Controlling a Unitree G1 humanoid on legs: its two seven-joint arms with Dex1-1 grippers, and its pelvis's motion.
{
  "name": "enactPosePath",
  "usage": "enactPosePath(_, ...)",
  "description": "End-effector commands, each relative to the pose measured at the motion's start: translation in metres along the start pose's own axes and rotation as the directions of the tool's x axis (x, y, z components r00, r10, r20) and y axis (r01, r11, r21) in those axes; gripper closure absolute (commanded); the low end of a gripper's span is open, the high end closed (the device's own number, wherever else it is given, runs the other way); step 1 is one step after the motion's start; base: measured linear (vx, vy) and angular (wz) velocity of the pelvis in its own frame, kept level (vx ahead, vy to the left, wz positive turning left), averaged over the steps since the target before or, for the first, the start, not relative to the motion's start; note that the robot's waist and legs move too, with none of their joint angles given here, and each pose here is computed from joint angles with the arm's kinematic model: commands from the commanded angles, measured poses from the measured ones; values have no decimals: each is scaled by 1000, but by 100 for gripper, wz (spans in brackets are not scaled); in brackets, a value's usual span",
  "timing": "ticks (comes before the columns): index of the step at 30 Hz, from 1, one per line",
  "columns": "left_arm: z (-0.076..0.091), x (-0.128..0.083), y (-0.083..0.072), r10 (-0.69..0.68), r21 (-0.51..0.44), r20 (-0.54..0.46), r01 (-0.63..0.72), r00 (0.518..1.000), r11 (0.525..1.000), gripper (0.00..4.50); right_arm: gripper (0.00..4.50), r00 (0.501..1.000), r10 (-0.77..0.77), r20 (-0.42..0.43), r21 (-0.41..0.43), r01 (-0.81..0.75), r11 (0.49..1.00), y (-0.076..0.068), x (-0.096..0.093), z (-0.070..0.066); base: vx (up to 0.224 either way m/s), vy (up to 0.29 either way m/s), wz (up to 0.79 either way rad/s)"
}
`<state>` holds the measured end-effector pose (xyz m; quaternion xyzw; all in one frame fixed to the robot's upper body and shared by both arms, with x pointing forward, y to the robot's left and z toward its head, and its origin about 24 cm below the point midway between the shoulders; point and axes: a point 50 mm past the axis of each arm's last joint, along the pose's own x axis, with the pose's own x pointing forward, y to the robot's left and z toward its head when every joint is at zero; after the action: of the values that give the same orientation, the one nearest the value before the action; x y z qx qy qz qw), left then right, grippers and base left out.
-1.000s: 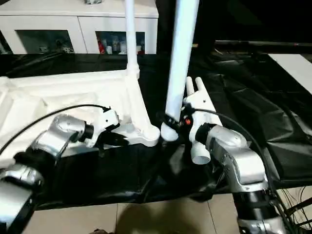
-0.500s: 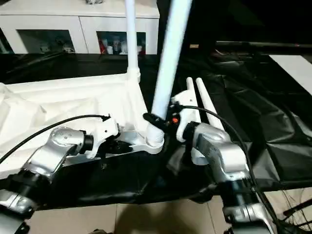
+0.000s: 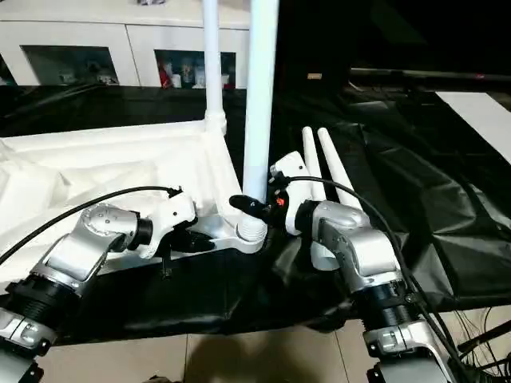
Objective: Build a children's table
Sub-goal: Insert table leg to table base
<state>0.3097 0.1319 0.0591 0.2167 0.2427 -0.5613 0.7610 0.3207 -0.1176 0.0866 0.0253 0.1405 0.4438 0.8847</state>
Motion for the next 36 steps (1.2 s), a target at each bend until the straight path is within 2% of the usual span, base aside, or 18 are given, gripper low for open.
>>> enactPosePath(1,-19,2,-6,-32,-50,-88,28,996,998,450,264,1000,-23,-17,-7,23,1000,-4,0,-3,0,0,0)
enactPosePath(6,-15,2,-6,-27,-33,-68,25,997,999,450,264,1000,-31,-8,44,31,999,-5,1,-9,0,0,0)
enactPosePath(14,-10,0,-2,10,-52,-30,-12,1000,999,450,264,997,-76,10,111,74,991,-10,-5,-27,0,0,0)
enactPosePath(23,-7,-2,1,32,-84,14,-31,999,996,450,264,988,-146,44,173,136,976,-8,-13,-46,0,0,0)
enactPosePath(28,-7,-2,4,39,-77,4,-38,999,996,450,264,988,-150,46,151,142,978,-2,-16,-52,0,0,0)
enactPosePath(31,-5,-1,7,40,-74,2,-40,999,996,450,264,987,-156,39,114,151,982,0,-16,-53,0,0,0)
enactPosePath(34,-4,0,9,47,-69,0,-47,999,997,450,264,989,-150,22,27,149,988,5,-16,-54,0,0,0)
enactPosePath(36,-3,1,10,49,-69,0,-49,999,996,450,264,989,-146,25,20,145,989,6,-16,-52,0,0,0)
